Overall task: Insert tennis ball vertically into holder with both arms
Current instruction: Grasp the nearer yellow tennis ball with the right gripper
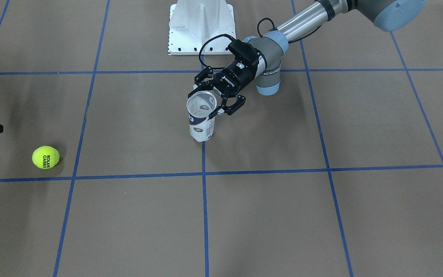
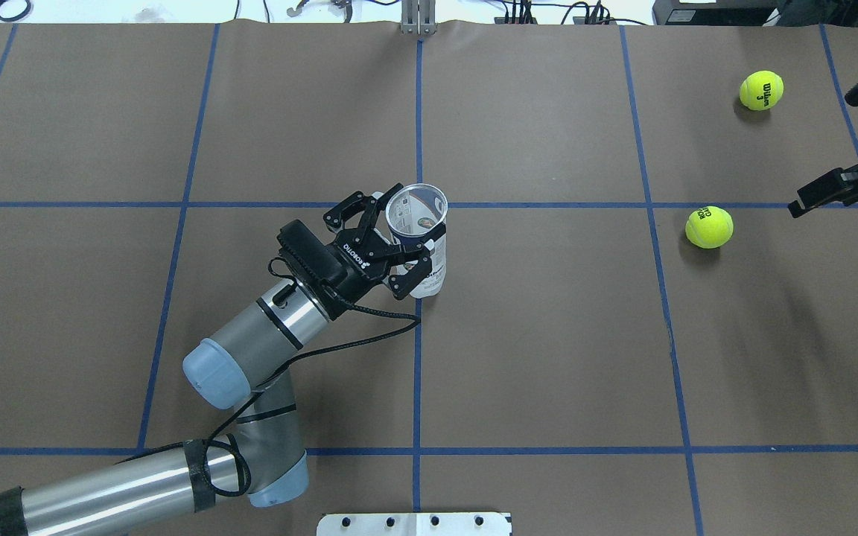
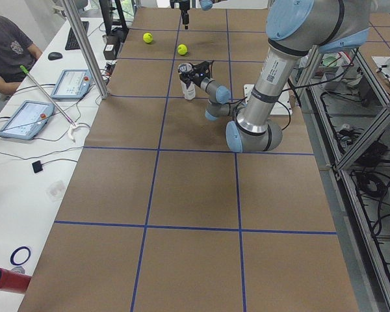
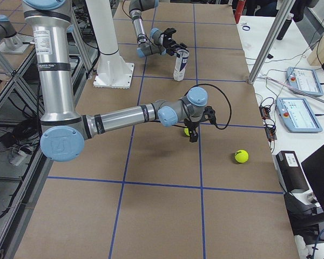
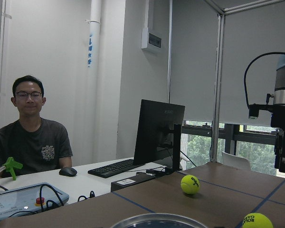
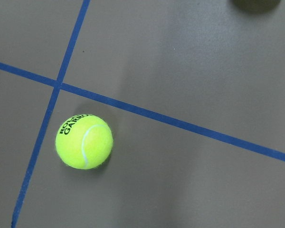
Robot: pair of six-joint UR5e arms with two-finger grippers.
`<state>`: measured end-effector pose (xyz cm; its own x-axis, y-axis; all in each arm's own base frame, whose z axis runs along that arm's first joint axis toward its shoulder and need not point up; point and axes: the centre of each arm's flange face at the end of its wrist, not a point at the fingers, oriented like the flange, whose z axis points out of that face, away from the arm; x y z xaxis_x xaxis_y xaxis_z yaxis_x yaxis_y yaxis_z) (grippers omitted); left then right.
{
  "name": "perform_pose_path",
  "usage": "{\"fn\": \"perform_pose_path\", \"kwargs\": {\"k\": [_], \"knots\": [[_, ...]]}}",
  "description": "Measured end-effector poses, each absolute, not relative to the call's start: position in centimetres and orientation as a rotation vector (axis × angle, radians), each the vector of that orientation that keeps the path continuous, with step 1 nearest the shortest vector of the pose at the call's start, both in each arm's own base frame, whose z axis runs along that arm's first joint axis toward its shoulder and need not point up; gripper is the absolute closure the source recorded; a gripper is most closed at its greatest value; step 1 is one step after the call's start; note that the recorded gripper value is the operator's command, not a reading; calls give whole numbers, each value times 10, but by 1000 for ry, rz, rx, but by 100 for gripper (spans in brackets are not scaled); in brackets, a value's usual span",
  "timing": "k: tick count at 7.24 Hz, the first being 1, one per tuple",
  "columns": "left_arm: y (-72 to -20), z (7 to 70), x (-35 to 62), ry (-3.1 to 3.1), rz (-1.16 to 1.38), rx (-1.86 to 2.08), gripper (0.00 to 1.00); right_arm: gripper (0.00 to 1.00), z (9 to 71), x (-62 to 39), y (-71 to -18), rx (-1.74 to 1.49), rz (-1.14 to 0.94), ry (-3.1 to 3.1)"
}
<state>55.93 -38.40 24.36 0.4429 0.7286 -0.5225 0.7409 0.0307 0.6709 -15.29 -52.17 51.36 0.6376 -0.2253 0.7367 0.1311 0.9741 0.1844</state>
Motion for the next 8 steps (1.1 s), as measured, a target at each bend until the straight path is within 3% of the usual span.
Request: {"fn": "perform_pose_path", "kwargs": {"k": [3,8], "knots": [[-384,244,560,1282,-13,1692,38,1,483,-237,-527,103,-142,-779],[-383,245,560,1279,-11,1692,37,2,498,-292,-537,138,-161,-702]]}}
